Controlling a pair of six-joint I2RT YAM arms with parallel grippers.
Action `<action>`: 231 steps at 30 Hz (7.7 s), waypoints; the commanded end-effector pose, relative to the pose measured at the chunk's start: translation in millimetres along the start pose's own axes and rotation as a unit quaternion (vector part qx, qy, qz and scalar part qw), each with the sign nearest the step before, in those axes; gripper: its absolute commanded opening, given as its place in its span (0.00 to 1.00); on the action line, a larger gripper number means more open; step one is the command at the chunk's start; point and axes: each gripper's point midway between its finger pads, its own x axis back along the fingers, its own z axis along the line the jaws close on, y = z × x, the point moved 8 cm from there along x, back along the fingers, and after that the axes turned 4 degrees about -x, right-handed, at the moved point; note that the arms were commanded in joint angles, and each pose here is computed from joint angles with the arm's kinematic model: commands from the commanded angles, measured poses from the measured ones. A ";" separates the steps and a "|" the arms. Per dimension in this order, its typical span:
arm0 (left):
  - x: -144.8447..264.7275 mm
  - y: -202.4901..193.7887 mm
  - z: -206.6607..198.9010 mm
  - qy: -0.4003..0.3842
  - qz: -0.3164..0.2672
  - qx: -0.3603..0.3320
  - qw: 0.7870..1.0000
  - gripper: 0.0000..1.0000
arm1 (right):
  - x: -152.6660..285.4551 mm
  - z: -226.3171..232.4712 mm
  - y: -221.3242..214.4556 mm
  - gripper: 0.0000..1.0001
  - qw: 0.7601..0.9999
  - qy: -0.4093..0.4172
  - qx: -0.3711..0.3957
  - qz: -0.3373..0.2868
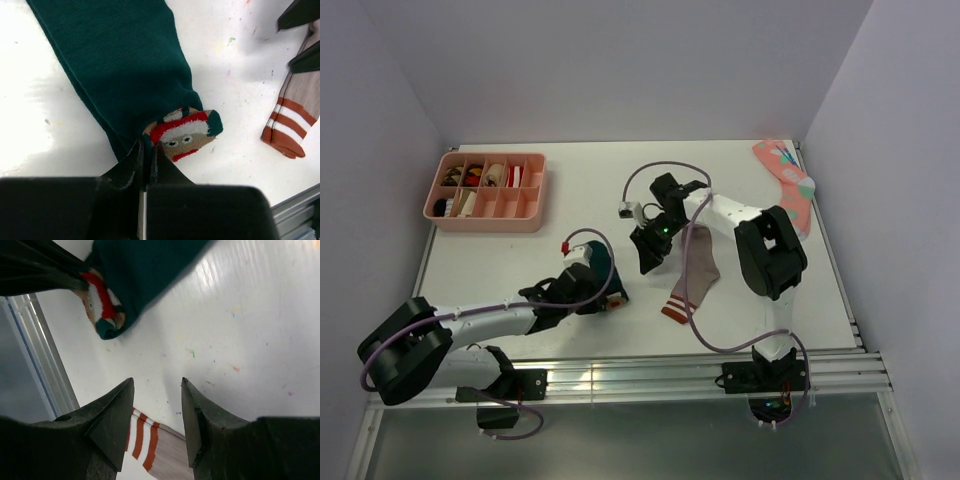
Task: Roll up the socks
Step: Roll the sock at the center of the board.
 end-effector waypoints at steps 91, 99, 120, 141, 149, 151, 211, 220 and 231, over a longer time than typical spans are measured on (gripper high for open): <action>-7.6 38.2 55.4 -0.055 0.119 0.126 0.983 0.00 | -115.3 84.5 -1.2 0.44 0.917 -0.088 0.372 -0.113; -1.7 31.5 50.2 -0.103 0.107 0.148 0.978 0.07 | -112.5 85.1 4.3 0.25 0.933 -0.062 0.340 -0.101; 37.7 35.5 63.5 -0.106 -0.100 0.148 0.978 0.36 | -104.0 68.7 16.6 0.22 0.976 0.078 0.206 -0.001; 36.9 20.0 57.0 -0.157 -0.234 0.069 0.957 0.44 | -112.6 33.7 32.8 0.23 0.978 0.184 0.036 0.091; 29.4 10.0 53.6 -0.176 -0.222 0.036 0.958 0.46 | -118.6 26.6 25.4 0.23 0.975 0.192 0.008 0.115; 26.7 8.0 53.1 -0.176 -0.212 0.028 0.961 0.46 | -120.4 25.2 24.2 0.23 0.974 0.196 0.003 0.116; 11.0 -42.2 67.8 -0.121 -0.120 0.035 0.985 0.44 | -114.5 10.7 35.1 0.23 0.982 0.148 -0.016 0.114; 3.7 -43.6 64.9 -0.095 -0.113 0.025 0.989 0.43 | -114.2 9.5 27.7 0.23 0.982 0.139 -0.015 0.130; 3.2 -53.0 67.8 -0.086 -0.103 0.032 0.990 0.42 | -113.2 9.7 33.7 0.23 0.983 0.138 -0.012 0.124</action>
